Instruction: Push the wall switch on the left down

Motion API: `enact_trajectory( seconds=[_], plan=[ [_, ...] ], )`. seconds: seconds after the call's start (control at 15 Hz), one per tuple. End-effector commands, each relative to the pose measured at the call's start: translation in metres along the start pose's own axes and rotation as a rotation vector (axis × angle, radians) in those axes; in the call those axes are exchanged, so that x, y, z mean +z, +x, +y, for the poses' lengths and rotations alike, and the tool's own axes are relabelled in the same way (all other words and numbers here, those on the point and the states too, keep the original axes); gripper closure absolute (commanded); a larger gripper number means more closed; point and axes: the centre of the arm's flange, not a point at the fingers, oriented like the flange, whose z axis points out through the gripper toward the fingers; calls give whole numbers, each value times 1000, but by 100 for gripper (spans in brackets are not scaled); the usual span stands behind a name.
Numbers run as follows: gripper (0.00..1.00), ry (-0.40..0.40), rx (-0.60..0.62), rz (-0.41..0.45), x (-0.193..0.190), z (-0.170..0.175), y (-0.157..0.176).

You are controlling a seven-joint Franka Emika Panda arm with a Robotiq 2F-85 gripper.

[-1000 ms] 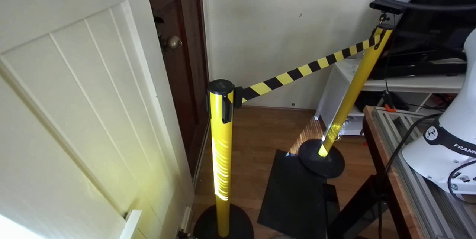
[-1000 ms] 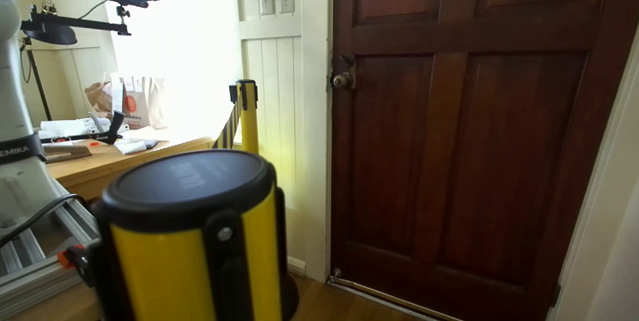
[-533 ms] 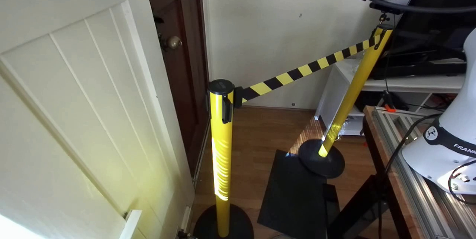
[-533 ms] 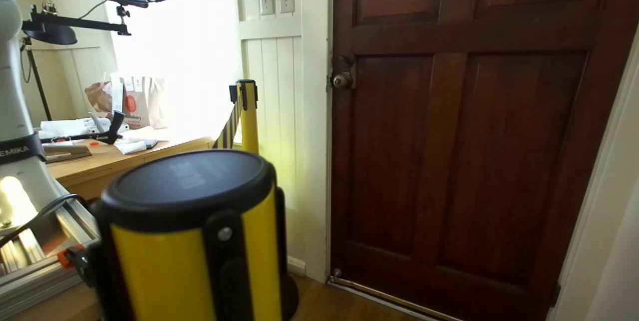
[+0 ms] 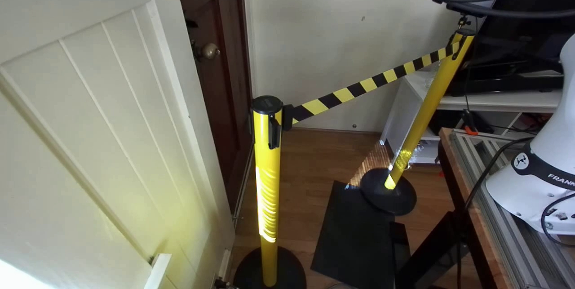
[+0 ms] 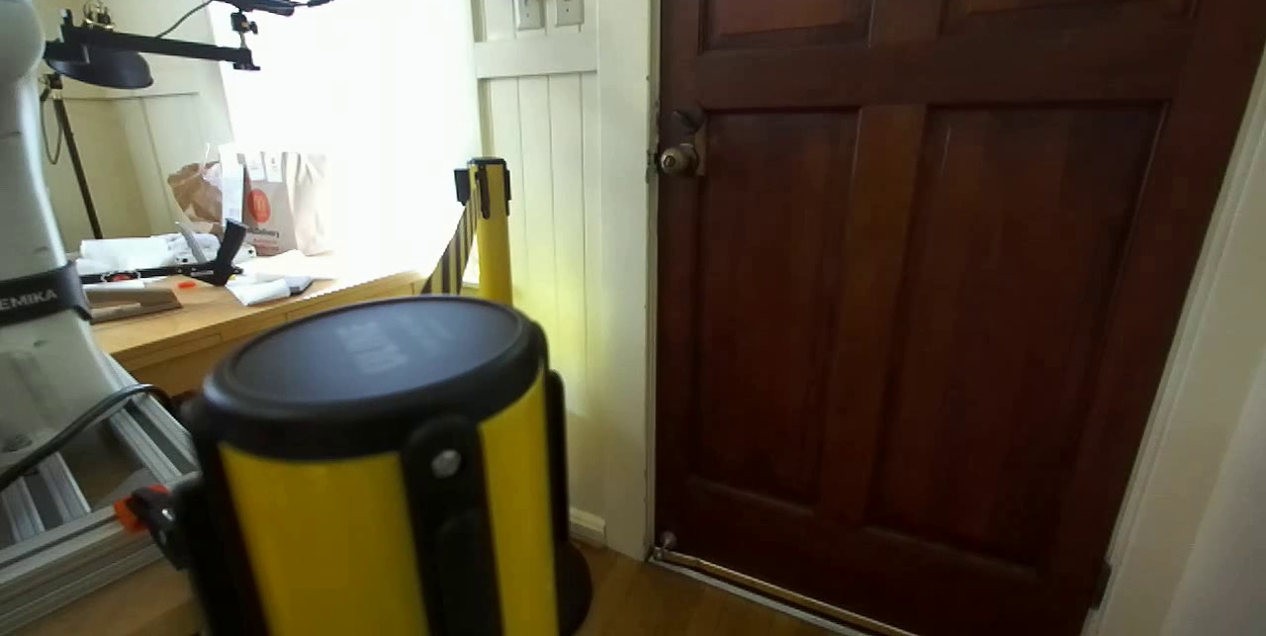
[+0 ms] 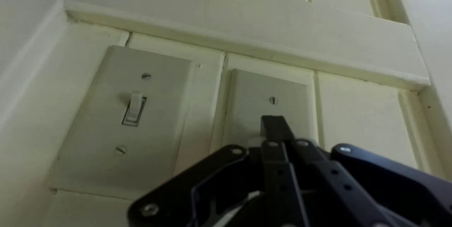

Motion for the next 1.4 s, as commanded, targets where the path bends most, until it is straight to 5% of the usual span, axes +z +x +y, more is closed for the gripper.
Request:
enact_trajectory(
  seconds=[0.0, 0.47, 0.8, 0.87, 1.0, 1.33],
  plan=[
    [100, 15, 12, -34, 16, -8, 12],
    [100, 69, 15, -94, 19, -20, 2],
    [97, 178, 43, -137, -37, -48, -26],
    [72, 182, 44, -145, -49, -54, -33],
    [67, 164, 44, -163, -69, -64, -53],
    [33, 126, 71, -292, -93, -89, -95]
  ],
)
